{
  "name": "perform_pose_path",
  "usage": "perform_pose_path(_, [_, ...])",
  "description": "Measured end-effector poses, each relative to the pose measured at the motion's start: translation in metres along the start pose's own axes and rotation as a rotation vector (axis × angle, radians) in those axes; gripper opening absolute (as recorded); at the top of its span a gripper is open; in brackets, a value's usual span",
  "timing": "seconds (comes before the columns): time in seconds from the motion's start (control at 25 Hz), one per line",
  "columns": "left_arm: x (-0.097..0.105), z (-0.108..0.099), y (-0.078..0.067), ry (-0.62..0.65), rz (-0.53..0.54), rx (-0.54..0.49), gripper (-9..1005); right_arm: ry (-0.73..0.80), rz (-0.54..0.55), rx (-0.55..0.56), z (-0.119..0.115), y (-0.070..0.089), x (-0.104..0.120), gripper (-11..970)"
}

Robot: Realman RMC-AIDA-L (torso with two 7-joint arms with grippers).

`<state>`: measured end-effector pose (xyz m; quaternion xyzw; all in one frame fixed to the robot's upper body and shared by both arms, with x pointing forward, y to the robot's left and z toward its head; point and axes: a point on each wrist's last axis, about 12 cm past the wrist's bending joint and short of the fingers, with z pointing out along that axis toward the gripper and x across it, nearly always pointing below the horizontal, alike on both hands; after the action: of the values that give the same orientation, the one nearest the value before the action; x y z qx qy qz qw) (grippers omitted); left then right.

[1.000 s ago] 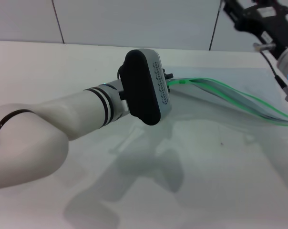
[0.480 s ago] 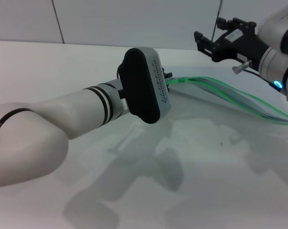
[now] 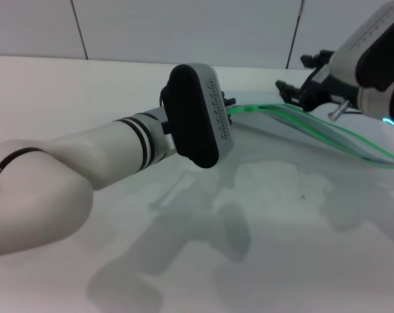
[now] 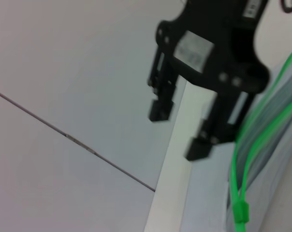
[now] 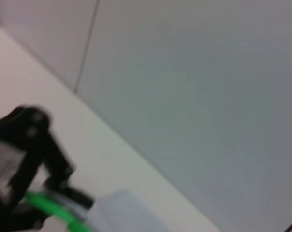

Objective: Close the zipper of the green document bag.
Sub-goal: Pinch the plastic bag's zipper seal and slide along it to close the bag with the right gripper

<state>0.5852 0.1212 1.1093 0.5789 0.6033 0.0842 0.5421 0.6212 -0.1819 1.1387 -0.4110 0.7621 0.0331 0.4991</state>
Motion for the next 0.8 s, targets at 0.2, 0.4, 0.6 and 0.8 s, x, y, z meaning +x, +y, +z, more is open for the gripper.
perform_pose_path(0.2, [0.001,0.000,0.000,0.002,-0.002,-0.001,54,0.024,-0.074,-0.081,0.001,0.011,-0.008,639])
perform_pose_path(0.4, [0.000,0.000,0.001,0.000,0.000,-0.001,54,-0.031,-0.109,-0.118,-0.006,0.014,-0.015,638])
perform_pose_path(0.6, [0.001,-0.001,0.001,0.003,-0.002,-0.002,54,-0.067,-0.108,-0.177,-0.014,0.019,-0.023,638])
perform_pose_path(0.8, [0.002,-0.001,0.001,0.004,-0.002,-0.003,54,-0.083,-0.171,-0.206,-0.024,0.025,-0.027,636])
